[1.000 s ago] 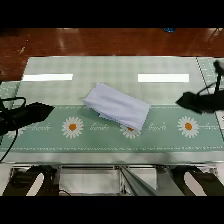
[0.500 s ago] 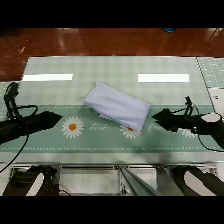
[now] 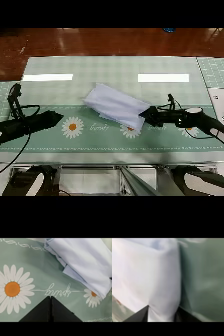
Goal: Fold the shirts.
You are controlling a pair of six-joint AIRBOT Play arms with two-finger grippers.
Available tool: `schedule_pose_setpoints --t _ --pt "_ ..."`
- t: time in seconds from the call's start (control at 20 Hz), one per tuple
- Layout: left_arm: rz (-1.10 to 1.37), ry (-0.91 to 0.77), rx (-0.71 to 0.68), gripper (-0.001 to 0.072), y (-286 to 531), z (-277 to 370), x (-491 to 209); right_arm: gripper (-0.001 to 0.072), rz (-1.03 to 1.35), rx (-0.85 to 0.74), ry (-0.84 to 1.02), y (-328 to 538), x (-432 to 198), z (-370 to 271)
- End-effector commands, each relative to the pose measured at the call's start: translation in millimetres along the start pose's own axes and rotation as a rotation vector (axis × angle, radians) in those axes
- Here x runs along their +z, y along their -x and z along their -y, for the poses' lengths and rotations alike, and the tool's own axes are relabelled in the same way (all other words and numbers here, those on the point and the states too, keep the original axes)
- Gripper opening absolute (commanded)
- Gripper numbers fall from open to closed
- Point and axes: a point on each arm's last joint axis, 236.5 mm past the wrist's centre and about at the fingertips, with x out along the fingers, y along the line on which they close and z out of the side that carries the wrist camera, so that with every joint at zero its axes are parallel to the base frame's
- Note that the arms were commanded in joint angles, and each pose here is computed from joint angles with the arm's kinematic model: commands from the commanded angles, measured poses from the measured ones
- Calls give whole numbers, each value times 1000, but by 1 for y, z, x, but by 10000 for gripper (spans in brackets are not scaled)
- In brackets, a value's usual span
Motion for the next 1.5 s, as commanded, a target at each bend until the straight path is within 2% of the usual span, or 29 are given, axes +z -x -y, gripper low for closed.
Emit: schedule_pose_setpoints --t 0.0,0.05,0.2,0.45,0.65,0.8,1.1,1.45 --pt "-4 8 0 24 -3 -1 0 118 -65 34 97 -30 -3 -46" --pt "-4 9 0 24 -3 -1 0 22 -96 54 150 -35 -9 -60" --pt "-4 8 0 24 -3 -1 0 21 -127 95 334 -29 -12 -118" --pt "-5 9 0 24 -3 -1 0 21 -8 52 555 23 33 -218" --pt "-5 9 0 25 -3 -1 0 21 171 -72 643 94 81 -263" --pt "-5 9 -1 24 -3 -1 0 21 276 -84 643 157 107 -284" --pt "-19 4 -11 24 -3 3 -4 21 400 -155 484 278 143 -251" --pt "-33 -16 -21 24 -4 8 -8 20 435 -344 152 380 138 -134"
